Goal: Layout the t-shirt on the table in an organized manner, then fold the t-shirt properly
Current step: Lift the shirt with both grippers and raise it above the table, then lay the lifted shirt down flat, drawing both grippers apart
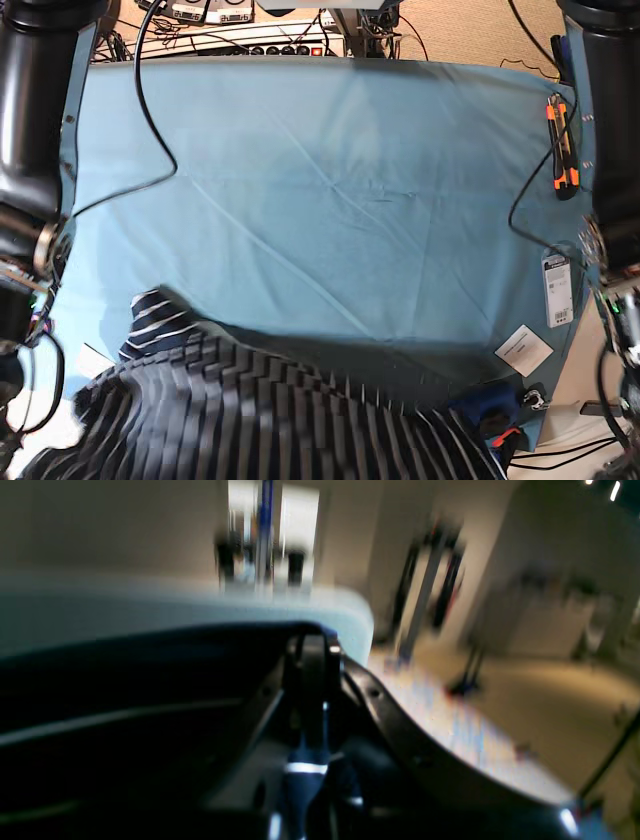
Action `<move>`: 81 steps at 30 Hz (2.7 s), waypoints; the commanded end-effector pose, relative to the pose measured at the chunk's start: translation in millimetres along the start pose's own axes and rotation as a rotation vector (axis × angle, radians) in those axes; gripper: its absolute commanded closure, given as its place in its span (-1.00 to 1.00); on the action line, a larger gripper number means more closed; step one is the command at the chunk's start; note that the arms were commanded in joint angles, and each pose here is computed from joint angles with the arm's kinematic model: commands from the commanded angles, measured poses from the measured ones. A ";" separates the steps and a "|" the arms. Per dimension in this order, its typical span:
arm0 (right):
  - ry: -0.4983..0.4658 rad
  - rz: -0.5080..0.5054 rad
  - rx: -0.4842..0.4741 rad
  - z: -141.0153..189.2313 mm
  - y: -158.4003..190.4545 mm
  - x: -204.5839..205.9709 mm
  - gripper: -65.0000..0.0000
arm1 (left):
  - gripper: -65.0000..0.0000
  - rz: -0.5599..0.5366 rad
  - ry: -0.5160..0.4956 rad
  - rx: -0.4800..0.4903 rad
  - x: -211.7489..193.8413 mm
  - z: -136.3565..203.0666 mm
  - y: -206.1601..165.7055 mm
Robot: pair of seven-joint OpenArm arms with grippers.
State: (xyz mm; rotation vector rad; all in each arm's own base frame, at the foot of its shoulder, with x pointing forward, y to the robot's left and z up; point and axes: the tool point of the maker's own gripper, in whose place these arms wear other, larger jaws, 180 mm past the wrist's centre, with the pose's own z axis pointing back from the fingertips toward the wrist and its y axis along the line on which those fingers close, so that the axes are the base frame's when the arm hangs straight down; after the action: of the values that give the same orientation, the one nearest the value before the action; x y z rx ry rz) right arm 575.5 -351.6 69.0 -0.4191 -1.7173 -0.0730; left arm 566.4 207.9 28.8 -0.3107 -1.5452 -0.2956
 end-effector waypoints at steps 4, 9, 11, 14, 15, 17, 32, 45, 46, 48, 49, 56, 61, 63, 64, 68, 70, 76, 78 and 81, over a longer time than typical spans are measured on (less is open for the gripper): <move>-0.080 -0.015 -0.039 0.9 -17.4 39.3 1.00 | 1.00 -0.012 -0.076 -0.010 61.7 15.2 1.5; -0.062 -0.015 -0.038 0.7 -17.5 36.0 1.00 | 1.00 0.010 0.001 -0.051 53.4 17.1 -5.2; -0.062 -0.014 -0.039 0.7 -17.8 36.1 1.00 | 1.00 0.009 0.002 -0.049 53.3 17.3 -4.5; -0.056 -0.014 -0.039 0.7 -18.0 34.9 1.00 | 1.00 0.020 0.015 -0.055 51.2 19.2 -3.9; -0.043 -0.016 -0.039 0.6 -18.1 32.5 1.00 | 1.00 0.033 0.034 -0.072 48.1 20.4 -6.3; 0.003 -0.017 -0.042 1.2 -20.6 25.4 1.00 | 1.00 0.059 0.095 -0.116 37.9 24.1 -12.5; 0.270 -0.020 0.189 68.7 -11.9 51.8 1.00 | 1.00 0.147 0.271 -0.201 -11.3 89.8 20.8; 0.533 -0.094 0.367 132.3 7.6 -107.6 1.00 | 1.00 0.393 0.605 -0.293 -212.0 155.6 8.5; 0.543 -0.101 0.388 141.4 9.0 -117.8 1.00 | 1.00 0.411 0.627 -0.294 -224.3 160.1 5.7; 0.573 -0.093 0.421 162.1 11.6 -139.2 1.00 | 1.00 0.439 0.673 -0.291 -247.0 170.6 1.4; 0.590 -0.084 0.430 172.8 13.1 -150.3 1.00 | 1.00 0.453 0.697 -0.289 -258.0 176.3 -0.6; 0.747 0.048 0.538 261.8 36.3 -221.7 1.00 | 1.00 0.512 0.856 -0.308 -326.9 220.5 -30.3; 0.834 0.105 0.614 323.7 55.0 -251.6 1.00 | 1.00 0.534 0.945 -0.358 -368.3 249.3 -70.4; 0.868 0.121 0.643 346.9 60.3 -260.9 1.00 | 1.00 0.553 0.941 -0.369 -377.0 259.2 -84.7; 0.890 0.125 0.655 357.7 62.1 -266.1 1.00 | 1.00 0.561 0.926 -0.373 -378.6 263.3 -90.2; 0.988 0.126 0.686 396.6 63.4 -288.5 1.00 | 1.00 0.591 0.843 -0.329 -374.9 282.6 -95.2; 1.028 0.131 0.688 409.3 60.5 -296.8 1.00 | 1.00 0.598 0.813 -0.285 -371.3 295.0 -89.4; 1.010 0.104 0.555 398.8 20.7 -289.0 1.00 | 1.00 0.590 0.797 -0.182 -364.4 325.6 -65.7; 0.975 0.058 0.493 390.8 0.3 -277.7 1.00 | 1.00 0.588 0.799 -0.158 -363.0 332.7 -58.8; 0.979 0.019 0.442 399.7 -26.9 -271.3 1.00 | 1.00 0.598 0.813 -0.156 -364.7 340.4 -59.2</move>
State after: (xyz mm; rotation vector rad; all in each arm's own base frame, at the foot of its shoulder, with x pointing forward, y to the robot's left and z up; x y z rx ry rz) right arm 226.1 -319.8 -272.8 0.0154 -0.7233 0.0907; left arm 222.0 269.4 -344.9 -0.6891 -0.5656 -0.0241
